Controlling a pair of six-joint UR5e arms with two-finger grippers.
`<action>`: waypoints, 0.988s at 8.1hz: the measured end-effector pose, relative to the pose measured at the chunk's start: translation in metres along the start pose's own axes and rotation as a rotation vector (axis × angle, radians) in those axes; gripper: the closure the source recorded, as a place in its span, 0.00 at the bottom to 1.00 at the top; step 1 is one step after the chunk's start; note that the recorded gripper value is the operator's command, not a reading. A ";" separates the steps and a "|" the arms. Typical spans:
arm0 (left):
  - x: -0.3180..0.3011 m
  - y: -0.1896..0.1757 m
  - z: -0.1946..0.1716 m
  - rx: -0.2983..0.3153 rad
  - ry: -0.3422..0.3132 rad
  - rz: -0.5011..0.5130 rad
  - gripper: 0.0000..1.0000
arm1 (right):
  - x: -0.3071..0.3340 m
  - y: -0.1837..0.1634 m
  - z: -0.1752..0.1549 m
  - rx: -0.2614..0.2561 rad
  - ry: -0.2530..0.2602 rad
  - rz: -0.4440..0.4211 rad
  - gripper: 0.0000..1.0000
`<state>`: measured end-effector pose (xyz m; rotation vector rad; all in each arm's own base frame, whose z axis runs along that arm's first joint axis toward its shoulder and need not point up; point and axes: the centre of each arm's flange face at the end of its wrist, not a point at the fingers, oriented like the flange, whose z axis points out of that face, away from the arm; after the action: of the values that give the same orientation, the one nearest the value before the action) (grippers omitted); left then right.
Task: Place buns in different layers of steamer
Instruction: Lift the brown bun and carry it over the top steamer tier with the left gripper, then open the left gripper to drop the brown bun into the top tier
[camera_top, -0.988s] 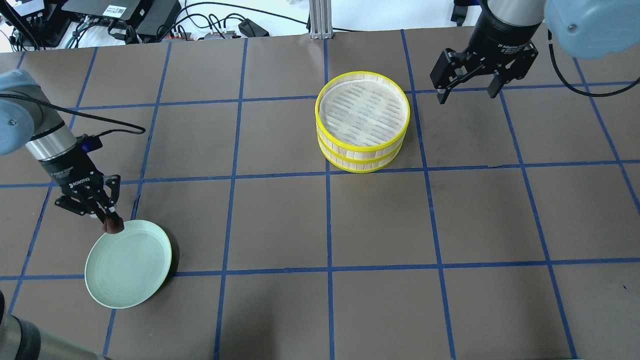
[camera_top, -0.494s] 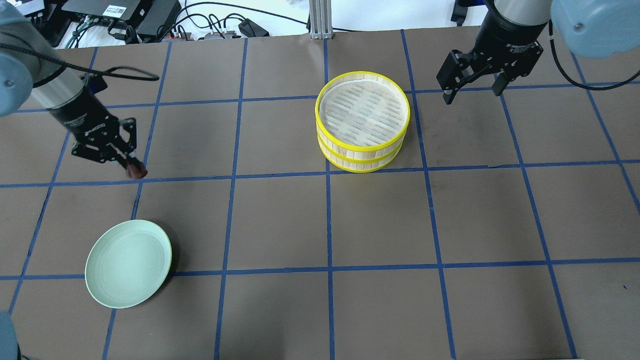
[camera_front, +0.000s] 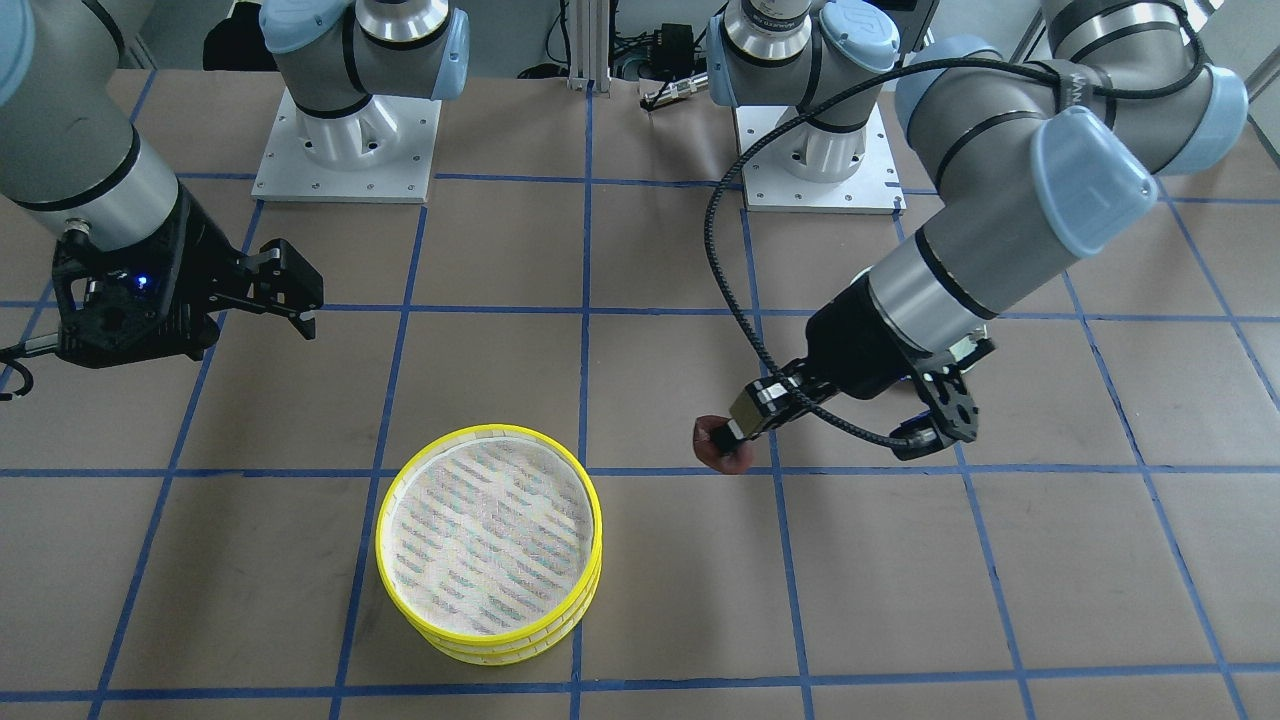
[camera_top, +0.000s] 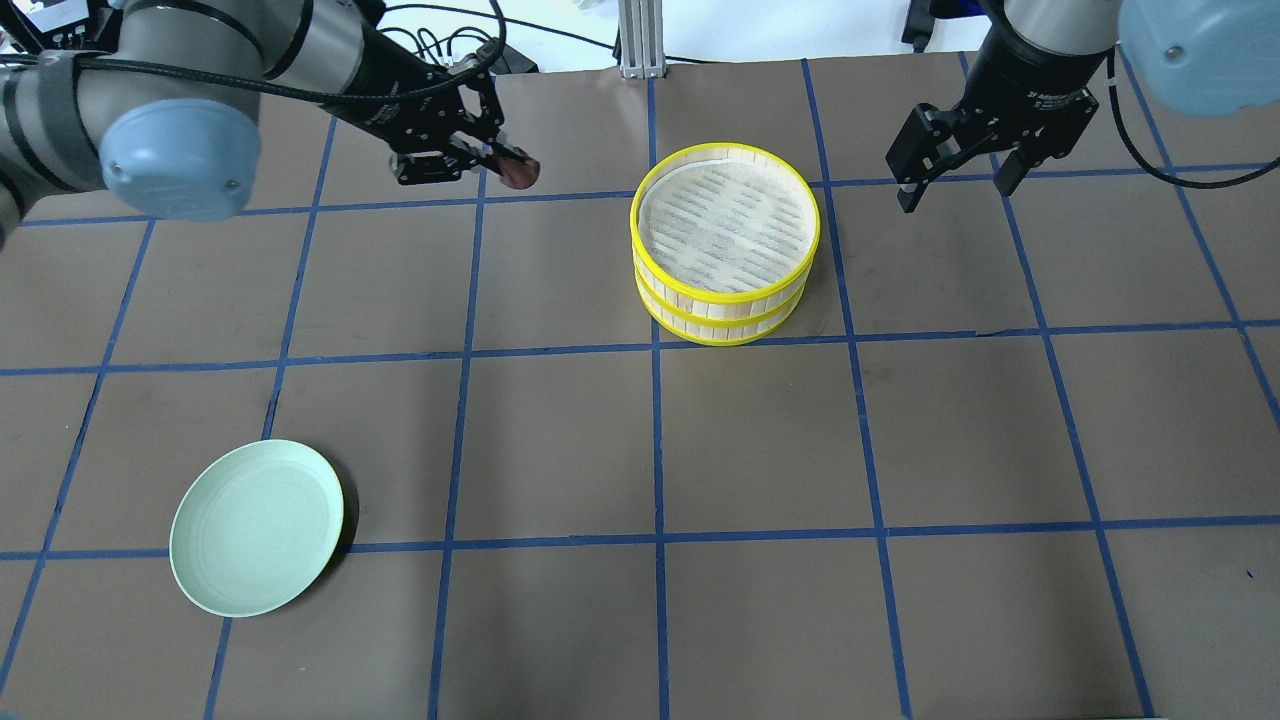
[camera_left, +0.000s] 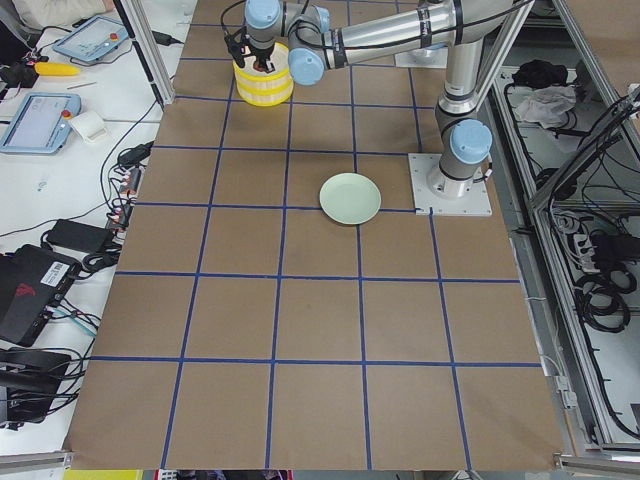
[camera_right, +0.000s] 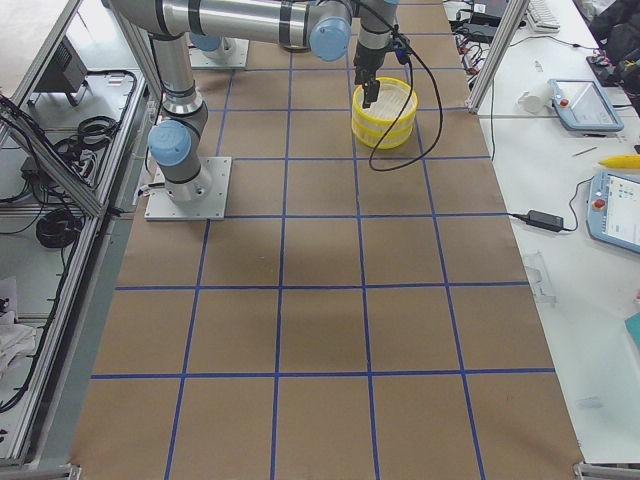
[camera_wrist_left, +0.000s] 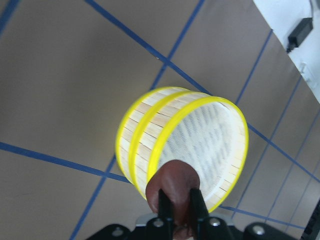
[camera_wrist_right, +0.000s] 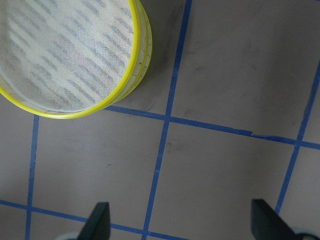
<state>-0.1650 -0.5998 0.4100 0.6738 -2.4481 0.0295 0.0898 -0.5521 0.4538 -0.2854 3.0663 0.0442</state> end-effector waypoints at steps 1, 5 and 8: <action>0.019 0.010 0.022 -0.015 0.058 0.011 1.00 | 0.001 0.001 -0.001 -0.001 0.002 0.004 0.00; 0.058 0.040 0.136 -0.041 0.129 0.059 0.11 | 0.002 0.001 0.000 0.002 -0.009 0.010 0.00; 0.064 0.060 0.166 -0.077 0.107 0.037 0.00 | 0.002 -0.002 0.002 0.010 -0.012 0.012 0.00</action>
<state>-0.3278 -0.6056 0.3166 0.5790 -2.3462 -0.0136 0.0883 -0.5545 0.4516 -0.2657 3.0552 0.0312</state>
